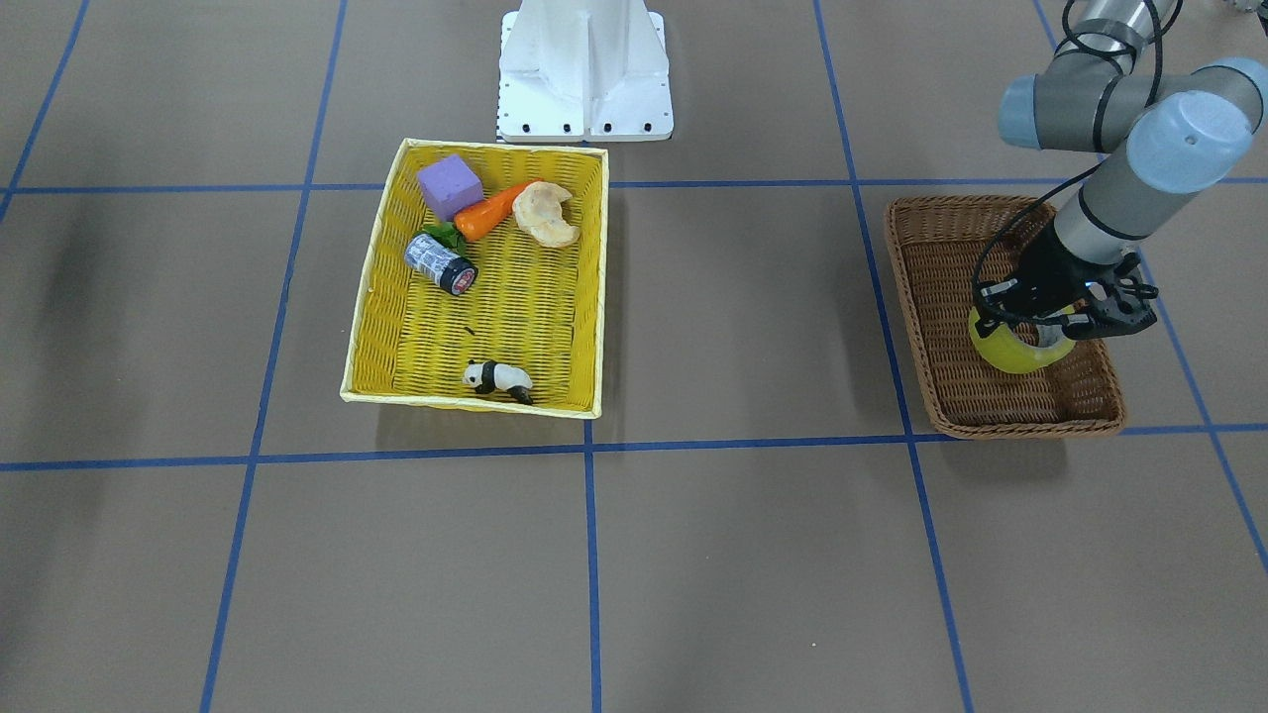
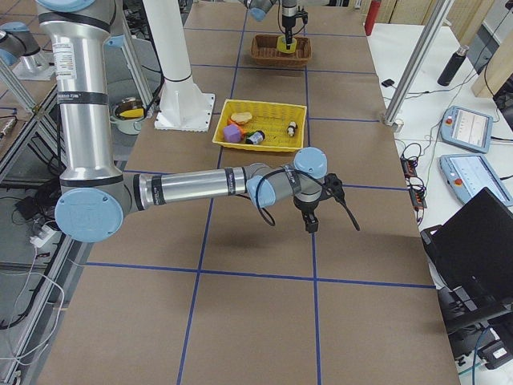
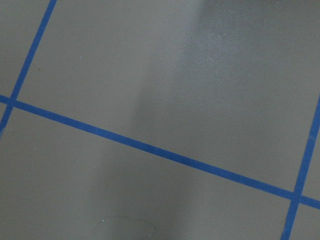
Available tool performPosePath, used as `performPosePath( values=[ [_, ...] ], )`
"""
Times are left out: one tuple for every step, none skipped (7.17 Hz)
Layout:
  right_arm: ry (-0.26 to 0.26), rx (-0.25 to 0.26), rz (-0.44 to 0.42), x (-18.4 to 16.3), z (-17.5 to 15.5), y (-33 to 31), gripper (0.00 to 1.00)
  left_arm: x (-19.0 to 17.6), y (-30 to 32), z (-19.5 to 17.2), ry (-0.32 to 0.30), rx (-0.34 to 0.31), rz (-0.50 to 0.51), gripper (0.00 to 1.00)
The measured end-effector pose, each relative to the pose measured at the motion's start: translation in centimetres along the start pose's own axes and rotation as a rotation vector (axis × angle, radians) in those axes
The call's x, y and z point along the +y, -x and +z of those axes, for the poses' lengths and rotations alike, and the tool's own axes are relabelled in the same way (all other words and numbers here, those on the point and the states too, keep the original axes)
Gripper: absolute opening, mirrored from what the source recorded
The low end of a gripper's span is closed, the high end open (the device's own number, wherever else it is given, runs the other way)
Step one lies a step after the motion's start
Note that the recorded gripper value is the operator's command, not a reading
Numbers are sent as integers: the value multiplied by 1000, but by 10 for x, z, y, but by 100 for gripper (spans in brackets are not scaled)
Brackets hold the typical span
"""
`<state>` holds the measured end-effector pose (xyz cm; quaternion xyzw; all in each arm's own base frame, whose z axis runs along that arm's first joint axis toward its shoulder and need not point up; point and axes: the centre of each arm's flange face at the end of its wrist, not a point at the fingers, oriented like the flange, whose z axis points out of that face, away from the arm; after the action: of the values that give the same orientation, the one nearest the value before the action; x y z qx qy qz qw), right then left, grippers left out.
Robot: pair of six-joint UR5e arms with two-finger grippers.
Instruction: Move tape to another basket
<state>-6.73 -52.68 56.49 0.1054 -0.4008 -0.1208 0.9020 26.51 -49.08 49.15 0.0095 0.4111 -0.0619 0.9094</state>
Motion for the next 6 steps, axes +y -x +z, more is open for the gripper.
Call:
performPosePath(
  values=[
    [4,1,-1,0,1,1,100,1,1,5,7,-6,-1,0],
    [5,1,-1,0,2,1,100,3,1,9,13,-10,0,22],
    [6,1,-1,0,2,2,100,3,0,11,15,-12,2,37],
    [8,-2,-1,0,2,2,100,1,0,14,16,-16,1,45],
    [10,-3,1,-1,2,3,100,-1,0,18,17,-20,-1,53],
    [12,-5,3,-2,2,4,100,-2,0,19,18,-20,-1,63]
  ],
)
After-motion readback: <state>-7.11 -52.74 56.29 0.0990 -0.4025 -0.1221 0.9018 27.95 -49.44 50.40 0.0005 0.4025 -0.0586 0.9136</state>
